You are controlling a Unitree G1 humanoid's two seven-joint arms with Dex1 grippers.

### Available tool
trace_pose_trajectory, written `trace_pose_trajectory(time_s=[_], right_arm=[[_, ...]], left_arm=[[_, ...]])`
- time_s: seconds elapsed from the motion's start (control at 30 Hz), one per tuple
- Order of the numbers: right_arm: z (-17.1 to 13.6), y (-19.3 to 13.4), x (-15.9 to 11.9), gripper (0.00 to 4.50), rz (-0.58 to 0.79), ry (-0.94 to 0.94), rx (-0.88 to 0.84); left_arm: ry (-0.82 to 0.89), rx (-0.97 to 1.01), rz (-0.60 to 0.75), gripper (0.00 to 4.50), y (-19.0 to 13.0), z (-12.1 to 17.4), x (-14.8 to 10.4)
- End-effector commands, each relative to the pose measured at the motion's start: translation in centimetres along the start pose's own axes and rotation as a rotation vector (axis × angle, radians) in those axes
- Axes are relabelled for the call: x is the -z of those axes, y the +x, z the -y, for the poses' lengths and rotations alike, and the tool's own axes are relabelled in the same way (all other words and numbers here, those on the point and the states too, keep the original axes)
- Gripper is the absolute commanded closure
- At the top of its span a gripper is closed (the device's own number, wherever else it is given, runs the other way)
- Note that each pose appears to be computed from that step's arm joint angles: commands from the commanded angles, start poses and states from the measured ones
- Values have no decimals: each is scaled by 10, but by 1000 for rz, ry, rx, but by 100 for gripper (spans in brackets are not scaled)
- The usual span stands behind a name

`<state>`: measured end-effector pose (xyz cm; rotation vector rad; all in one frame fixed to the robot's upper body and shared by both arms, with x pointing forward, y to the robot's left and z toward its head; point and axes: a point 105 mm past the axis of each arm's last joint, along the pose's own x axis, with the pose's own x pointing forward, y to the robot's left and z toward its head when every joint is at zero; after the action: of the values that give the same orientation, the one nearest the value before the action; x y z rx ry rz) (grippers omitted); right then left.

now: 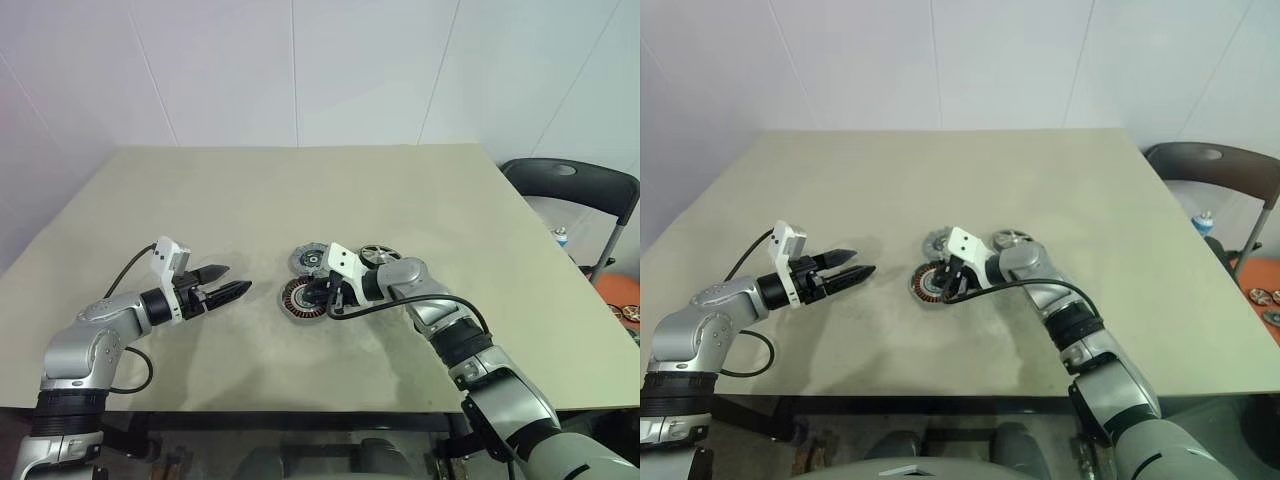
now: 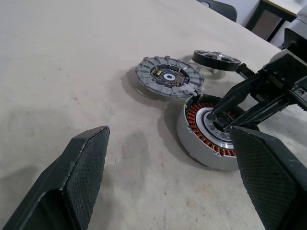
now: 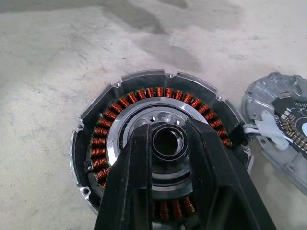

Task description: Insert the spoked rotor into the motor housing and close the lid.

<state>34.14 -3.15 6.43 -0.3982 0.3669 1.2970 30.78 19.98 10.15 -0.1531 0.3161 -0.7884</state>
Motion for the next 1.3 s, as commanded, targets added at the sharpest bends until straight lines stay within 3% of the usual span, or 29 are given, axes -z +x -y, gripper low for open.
trace_pose_trajectory(time_s=[0.03, 0.33, 0.5, 0.77, 1.3], right_arm=[[-1, 0, -14, 384, 37, -24, -11], [-5, 2, -15, 384, 33, -41, -33], [1, -1, -33, 384, 113, 101, -36], [-10, 2, -19, 384, 42, 14, -61], [-7, 2, -15, 384, 40, 14, -31]], left_arm=[[47, -2, 28, 24, -2, 1, -13], [45, -7, 26, 24, -2, 0, -11], [43, -10, 22, 24, -2, 0, -9], [48, -16, 16, 24, -2, -1, -8], [55, -20, 9, 24, -1, -2, -7]])
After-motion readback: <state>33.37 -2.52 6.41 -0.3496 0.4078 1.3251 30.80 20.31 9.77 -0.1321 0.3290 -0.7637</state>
